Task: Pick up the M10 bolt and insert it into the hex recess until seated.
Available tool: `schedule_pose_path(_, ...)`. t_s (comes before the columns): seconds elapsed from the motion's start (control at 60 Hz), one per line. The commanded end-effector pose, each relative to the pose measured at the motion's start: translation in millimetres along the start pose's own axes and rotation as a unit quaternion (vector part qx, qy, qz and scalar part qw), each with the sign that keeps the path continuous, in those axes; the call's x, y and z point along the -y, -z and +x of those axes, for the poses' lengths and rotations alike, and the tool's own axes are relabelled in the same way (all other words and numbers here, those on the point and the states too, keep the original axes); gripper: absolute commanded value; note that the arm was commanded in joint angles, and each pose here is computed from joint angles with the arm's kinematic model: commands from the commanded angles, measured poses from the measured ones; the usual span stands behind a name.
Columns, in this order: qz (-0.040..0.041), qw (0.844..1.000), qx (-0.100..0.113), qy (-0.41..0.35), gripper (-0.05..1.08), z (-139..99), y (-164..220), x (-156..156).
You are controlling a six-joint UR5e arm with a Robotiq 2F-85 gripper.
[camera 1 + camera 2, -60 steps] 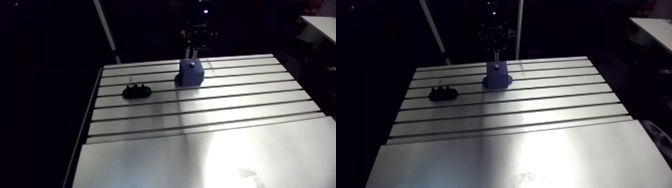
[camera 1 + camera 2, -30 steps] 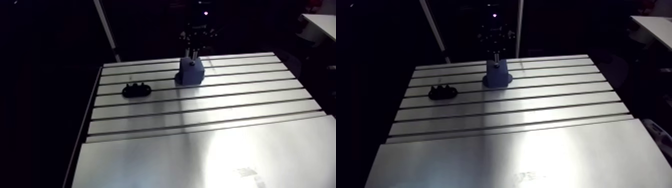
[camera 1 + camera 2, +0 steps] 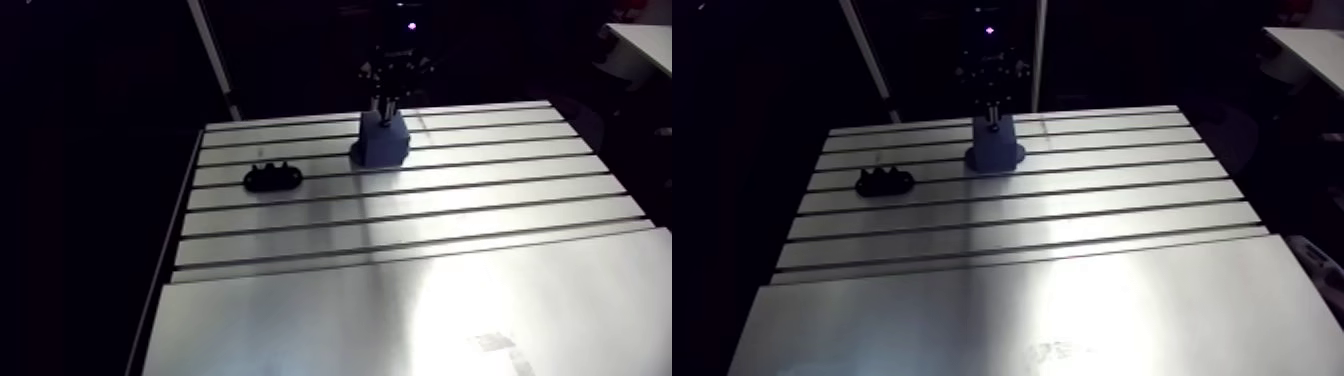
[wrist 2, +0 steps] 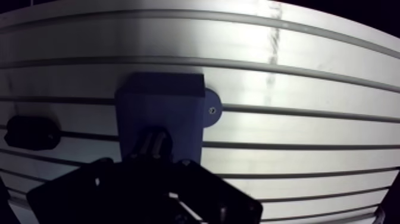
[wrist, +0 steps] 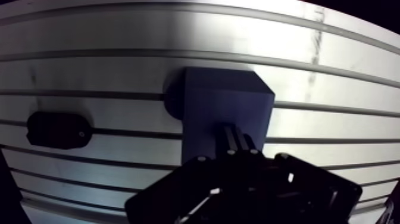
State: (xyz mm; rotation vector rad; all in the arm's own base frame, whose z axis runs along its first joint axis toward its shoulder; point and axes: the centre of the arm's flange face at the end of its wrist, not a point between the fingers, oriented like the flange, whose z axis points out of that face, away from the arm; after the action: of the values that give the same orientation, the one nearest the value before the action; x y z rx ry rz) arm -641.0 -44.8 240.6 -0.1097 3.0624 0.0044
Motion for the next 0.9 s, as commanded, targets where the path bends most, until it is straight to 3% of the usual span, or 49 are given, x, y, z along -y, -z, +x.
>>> schedule_pose_path(0.017,0.0003,1.000,0.001,0.000,1.08,0.9,-2.4,-0.1)
schedule_pose_path(0.9,-0.0004,1.000,0.002,0.008,1.08,0.4,-3.7,0.8)
